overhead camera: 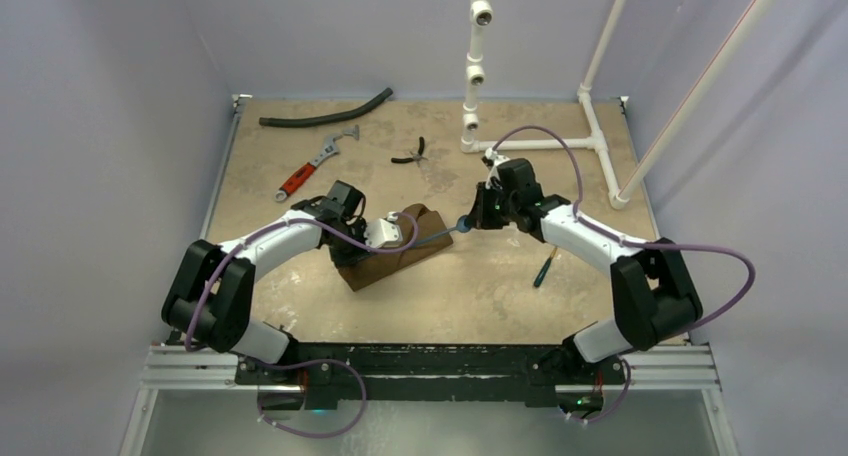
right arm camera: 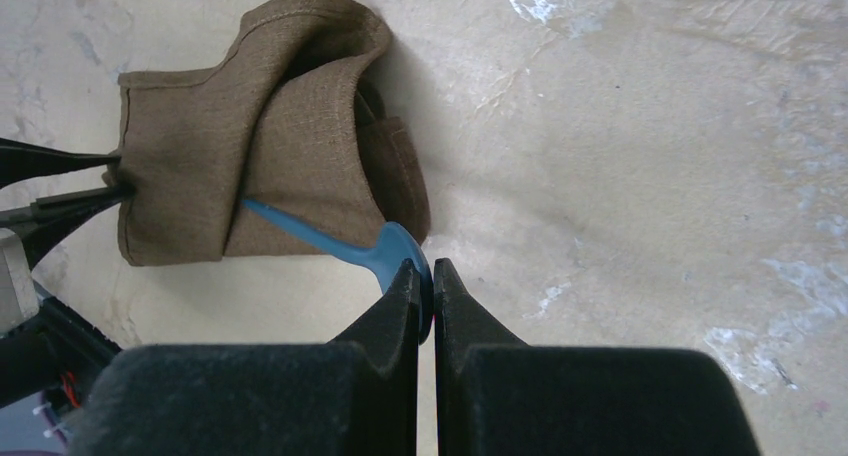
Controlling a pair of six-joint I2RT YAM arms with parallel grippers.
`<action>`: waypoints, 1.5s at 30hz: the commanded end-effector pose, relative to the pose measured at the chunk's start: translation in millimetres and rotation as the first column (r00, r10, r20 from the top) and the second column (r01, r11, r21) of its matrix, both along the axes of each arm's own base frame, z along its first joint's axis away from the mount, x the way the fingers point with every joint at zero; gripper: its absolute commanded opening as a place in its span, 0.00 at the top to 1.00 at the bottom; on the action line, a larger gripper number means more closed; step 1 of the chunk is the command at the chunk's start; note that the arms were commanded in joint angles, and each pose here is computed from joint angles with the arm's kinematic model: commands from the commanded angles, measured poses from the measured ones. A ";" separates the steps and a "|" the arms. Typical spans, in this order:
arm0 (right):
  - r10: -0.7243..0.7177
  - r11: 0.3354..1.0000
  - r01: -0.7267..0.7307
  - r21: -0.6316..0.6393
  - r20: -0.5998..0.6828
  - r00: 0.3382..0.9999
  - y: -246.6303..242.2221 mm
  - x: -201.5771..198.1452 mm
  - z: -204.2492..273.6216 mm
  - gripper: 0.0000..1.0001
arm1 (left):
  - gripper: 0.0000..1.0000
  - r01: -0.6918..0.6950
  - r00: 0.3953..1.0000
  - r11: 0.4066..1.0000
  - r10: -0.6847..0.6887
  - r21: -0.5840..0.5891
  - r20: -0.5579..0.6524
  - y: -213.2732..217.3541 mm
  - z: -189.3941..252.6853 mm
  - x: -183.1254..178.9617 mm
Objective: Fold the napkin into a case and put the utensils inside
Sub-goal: Insert the spoon into the folded napkin.
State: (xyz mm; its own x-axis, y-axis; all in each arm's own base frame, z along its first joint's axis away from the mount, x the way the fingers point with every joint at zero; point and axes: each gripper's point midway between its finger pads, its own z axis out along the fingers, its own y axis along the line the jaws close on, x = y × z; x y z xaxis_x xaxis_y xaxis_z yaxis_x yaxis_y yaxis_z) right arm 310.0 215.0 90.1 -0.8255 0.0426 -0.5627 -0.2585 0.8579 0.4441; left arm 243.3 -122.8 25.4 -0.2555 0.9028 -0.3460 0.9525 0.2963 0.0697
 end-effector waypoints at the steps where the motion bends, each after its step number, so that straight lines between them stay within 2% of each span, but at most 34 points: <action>1: 0.012 0.999 -0.014 0.048 0.037 0.999 20.9 8.1 9.3 1.00 | 0.76 -0.008 1.000 1.000 0.008 -0.016 -0.027 -2.1 -5.5 -4.1; 9: 0.073 0.991 -0.074 0.112 0.016 0.997 57.6 6.5 5.4 1.00 | 0.77 -0.002 1.000 1.000 0.002 -0.014 -0.027 -1.1 -6.1 -5.5; 21: 0.138 0.983 -0.136 0.120 -0.009 0.990 100.1 -6.9 -5.6 1.00 | 0.79 -0.003 1.000 1.000 0.003 -0.015 -0.026 -0.7 -6.2 -6.2; 22: 0.139 0.984 -0.136 0.115 -0.018 0.990 100.8 -8.1 -9.4 0.96 | 0.79 -0.002 1.000 1.000 0.002 -0.016 -0.026 -1.0 -5.7 -6.2; 23: 0.132 0.986 -0.129 0.107 -0.025 0.991 100.0 -8.1 -12.4 0.88 | 0.79 -0.003 1.000 1.000 0.002 -0.016 -0.024 -1.0 -5.2 -5.9; 27: 0.133 0.988 -0.130 0.085 -0.024 0.991 99.5 -4.4 -14.2 0.73 | 0.79 -0.003 1.000 1.000 0.003 -0.019 -0.015 -1.3 -2.3 -4.9; 31: 0.143 0.986 -0.140 0.089 -0.019 0.990 104.2 -0.6 -11.4 0.65 | 0.79 -0.009 1.000 1.000 0.009 -0.029 -0.014 -2.8 -0.2 -5.0; 35: 0.168 0.981 -0.164 0.106 -0.024 0.986 114.9 -2.6 -9.1 0.64 | 0.76 -0.013 1.000 0.999 0.012 -0.039 -0.010 -4.1 1.7 -4.9; 38: 0.175 0.980 -0.171 0.097 -0.035 0.984 117.7 -5.0 -8.2 0.58 | 0.75 -0.012 1.000 0.999 0.012 -0.040 -0.008 -4.0 1.8 -5.2; 40: 0.176 0.983 -0.173 0.060 -0.061 0.982 108.7 -12.2 -10.3 0.46 | 0.74 -0.013 1.000 0.999 0.012 -0.042 -0.008 -3.9 2.0 -6.1; 42: 0.139 0.990 -0.139 0.014 -0.075 0.987 92.9 -15.4 -10.0 0.29 | 0.73 -0.013 1.000 0.999 0.013 -0.044 -0.003 -3.9 3.8 -6.2; 43: 0.115 0.993 -0.116 -0.011 -0.069 0.991 83.0 -13.6 -7.1 0.25 | 0.73 -0.012 1.000 0.999 0.012 -0.045 0.000 -3.8 4.6 -6.5; 44: 0.000 0.999 -0.001 -0.047 -0.017 1.000 44.3 0.7 18.2 0.09 | 0.71 -0.018 1.000 0.999 0.018 -0.052 0.005 -4.1 7.5 -6.3; 45: -0.045 0.998 0.045 -0.049 -0.010 0.999 30.1 4.5 24.9 0.03 | 0.71 -0.020 1.000 0.998 0.020 -0.054 0.007 -4.6 9.2 -6.1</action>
State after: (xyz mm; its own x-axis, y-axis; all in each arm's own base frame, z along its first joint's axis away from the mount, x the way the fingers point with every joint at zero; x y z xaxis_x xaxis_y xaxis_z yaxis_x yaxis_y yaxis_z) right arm 296.8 303.0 72.9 -0.8710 -0.0563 -0.4880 -0.3194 0.8197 0.4755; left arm 241.5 -122.6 26.9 -0.2579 0.8981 -0.3563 0.9501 0.3028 0.0755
